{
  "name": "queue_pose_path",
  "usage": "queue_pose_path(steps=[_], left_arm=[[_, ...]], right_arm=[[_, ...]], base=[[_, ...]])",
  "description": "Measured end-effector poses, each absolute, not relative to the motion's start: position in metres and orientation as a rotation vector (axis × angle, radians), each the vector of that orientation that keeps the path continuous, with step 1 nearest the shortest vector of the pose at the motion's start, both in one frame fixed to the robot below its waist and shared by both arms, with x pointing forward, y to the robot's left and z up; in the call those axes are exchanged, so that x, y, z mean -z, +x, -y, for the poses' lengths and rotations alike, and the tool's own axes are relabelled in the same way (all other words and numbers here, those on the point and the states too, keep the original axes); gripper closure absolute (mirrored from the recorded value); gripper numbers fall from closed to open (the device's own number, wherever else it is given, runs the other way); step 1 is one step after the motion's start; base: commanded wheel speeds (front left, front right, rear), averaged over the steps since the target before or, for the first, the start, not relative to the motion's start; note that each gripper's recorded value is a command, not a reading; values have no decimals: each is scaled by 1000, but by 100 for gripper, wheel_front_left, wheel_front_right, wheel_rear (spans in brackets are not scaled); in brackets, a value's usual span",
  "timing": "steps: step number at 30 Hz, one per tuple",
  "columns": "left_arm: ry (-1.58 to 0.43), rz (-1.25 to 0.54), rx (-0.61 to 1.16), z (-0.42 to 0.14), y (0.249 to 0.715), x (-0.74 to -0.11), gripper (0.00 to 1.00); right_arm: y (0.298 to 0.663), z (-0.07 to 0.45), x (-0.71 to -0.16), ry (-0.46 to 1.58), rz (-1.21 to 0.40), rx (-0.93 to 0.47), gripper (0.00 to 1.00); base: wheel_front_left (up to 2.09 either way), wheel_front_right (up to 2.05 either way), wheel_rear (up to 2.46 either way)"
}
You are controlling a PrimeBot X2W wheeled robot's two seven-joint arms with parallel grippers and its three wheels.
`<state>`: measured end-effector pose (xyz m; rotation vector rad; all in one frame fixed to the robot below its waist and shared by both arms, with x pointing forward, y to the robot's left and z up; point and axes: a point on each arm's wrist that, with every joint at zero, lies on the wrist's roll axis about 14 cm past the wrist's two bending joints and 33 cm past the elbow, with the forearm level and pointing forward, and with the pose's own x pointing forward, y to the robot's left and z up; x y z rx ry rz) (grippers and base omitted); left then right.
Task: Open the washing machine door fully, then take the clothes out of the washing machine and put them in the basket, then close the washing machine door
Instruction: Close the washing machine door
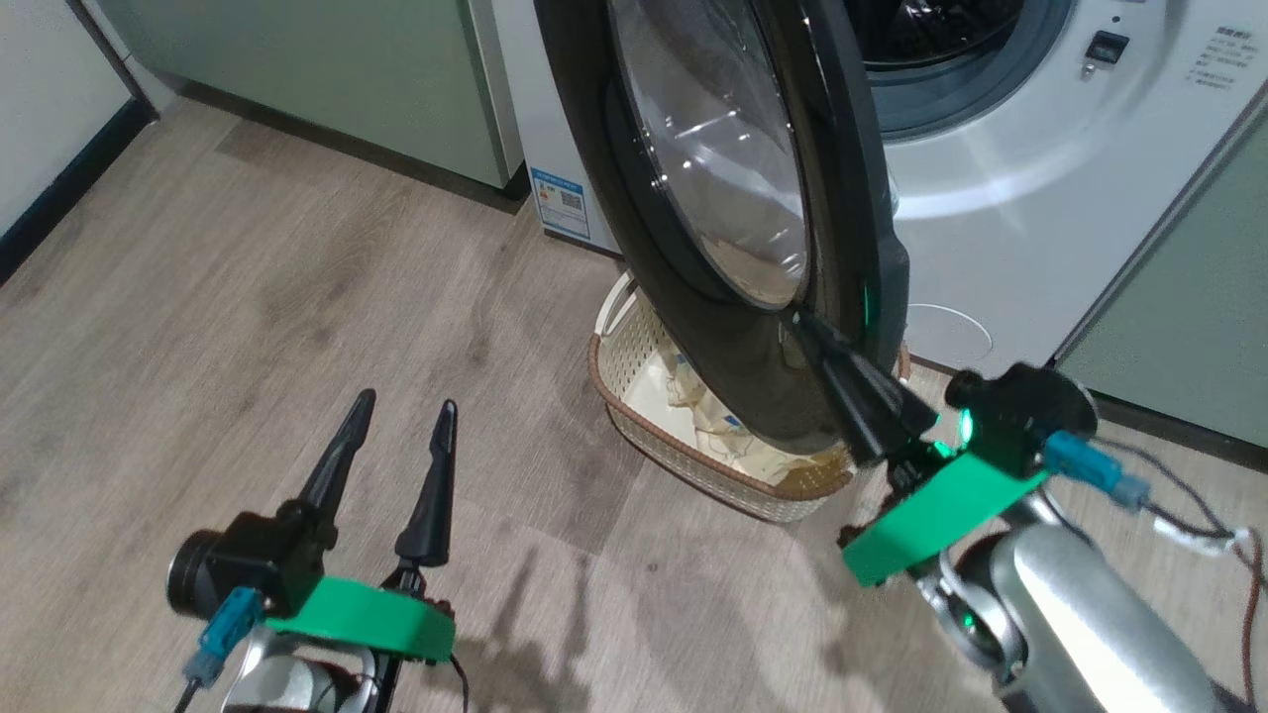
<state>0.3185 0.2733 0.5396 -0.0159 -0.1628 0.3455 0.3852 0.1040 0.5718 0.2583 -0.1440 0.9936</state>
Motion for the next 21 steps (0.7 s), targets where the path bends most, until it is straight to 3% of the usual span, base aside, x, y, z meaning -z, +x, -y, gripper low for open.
queue_pose_path(steps=[21], left_arm=[[-16, 157, -339, -271, 324, -538, 0]], right_arm=[[422, -84, -578, 241, 184, -894, 100]], base=[[0, 0, 0]])
